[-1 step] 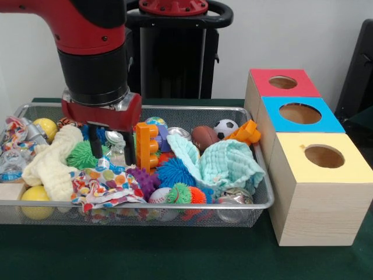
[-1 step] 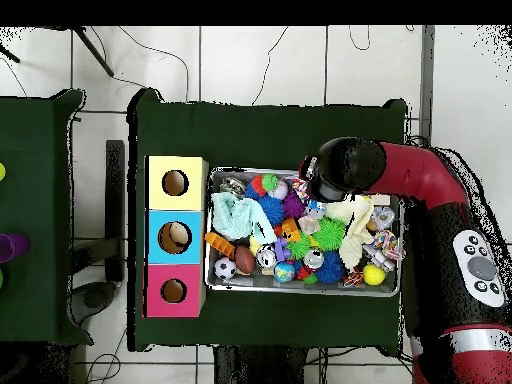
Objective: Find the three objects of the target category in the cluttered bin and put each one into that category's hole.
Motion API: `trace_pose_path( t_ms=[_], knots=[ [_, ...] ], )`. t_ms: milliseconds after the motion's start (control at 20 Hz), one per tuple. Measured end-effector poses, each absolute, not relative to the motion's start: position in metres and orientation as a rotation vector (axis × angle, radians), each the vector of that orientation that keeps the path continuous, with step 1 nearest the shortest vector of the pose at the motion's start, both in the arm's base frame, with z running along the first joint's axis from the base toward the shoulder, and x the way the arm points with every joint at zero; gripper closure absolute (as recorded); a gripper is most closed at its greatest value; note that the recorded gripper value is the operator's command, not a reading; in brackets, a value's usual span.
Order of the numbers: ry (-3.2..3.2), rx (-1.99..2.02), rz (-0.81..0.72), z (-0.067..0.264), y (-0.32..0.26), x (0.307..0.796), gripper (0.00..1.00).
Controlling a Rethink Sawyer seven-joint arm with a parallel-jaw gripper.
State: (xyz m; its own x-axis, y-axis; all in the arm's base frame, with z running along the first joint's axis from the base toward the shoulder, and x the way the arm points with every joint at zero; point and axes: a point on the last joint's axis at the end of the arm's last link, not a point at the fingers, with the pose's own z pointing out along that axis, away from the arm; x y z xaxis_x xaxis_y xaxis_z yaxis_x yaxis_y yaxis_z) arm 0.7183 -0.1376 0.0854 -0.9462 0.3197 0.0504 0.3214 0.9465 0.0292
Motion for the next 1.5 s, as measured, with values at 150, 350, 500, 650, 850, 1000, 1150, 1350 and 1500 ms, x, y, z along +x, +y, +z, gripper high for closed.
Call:
trace_pose_path(
  t_ms=[150, 350, 500, 650, 850, 1000, 1150, 1350, 1500],
  knots=[
    [-3.088, -0.493, -0.057, 0.078, -0.136, 0.714, 0.00],
    [-3.116, -0.480, -0.055, 0.071, -0.133, 0.711, 0.00],
    [-3.118, -0.476, -0.057, 0.069, -0.132, 0.709, 0.00],
    [-3.114, -0.475, -0.058, 0.067, -0.132, 0.708, 0.00],
    [-3.103, -0.487, -0.063, 0.063, -0.138, 0.703, 0.00],
    [-3.093, -0.508, -0.067, 0.059, -0.147, 0.699, 0.00],
    [-3.083, -0.532, -0.072, 0.054, -0.158, 0.695, 0.00],
    [-3.067, -0.555, -0.081, 0.047, -0.167, 0.690, 0.00],
    [-3.063, -0.557, -0.081, 0.044, -0.169, 0.688, 0.00]
  ],
)
